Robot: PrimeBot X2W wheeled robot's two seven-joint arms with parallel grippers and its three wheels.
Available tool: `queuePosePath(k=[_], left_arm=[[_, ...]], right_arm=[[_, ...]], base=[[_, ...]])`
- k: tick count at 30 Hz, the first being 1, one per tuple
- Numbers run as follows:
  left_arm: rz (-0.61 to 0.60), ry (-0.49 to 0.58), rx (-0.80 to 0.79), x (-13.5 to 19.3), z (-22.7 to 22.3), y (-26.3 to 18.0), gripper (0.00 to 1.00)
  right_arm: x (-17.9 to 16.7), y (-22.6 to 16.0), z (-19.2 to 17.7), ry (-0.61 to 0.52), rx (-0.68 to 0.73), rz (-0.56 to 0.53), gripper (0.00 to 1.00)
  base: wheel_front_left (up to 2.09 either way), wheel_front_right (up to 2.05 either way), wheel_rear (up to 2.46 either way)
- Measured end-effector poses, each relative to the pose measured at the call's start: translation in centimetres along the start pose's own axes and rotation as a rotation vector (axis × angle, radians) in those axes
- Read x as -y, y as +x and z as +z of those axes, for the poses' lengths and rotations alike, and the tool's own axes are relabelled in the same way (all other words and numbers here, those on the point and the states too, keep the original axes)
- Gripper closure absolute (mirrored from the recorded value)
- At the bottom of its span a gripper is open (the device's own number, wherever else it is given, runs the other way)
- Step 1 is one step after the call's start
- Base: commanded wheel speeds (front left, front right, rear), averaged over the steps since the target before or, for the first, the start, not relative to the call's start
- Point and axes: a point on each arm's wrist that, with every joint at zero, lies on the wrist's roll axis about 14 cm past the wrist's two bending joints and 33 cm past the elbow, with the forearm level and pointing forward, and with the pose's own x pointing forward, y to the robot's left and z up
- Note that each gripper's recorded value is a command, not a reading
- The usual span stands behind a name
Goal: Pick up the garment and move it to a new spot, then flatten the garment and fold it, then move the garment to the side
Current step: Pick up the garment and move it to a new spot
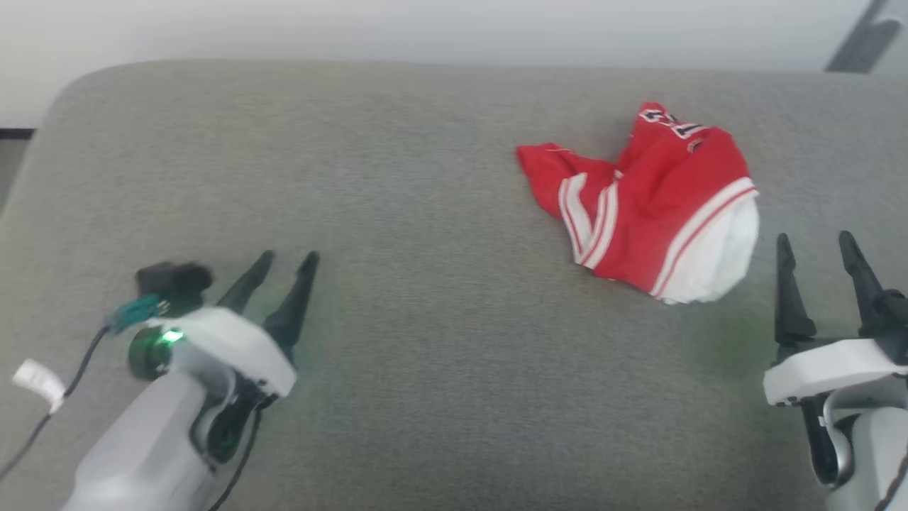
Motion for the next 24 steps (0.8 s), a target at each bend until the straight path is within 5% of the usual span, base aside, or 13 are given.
queuePosePath(k=[9,24], left_arm=[[0.153,0.126,0.132,-3.8,1.6,-6.1,0.0],[0.209,0.314,0.283,-2.0,3.3,-11.9,0.0]], right_arm=[[0.1,-0.7,0.0,-0.019,-0.006,0.013,0.0],[2.6,-3.0,2.6,-0.035,0.053,-0.044,0.0]], base=[[0.0,0.0,0.0],[0.0,0.0,0.0]])
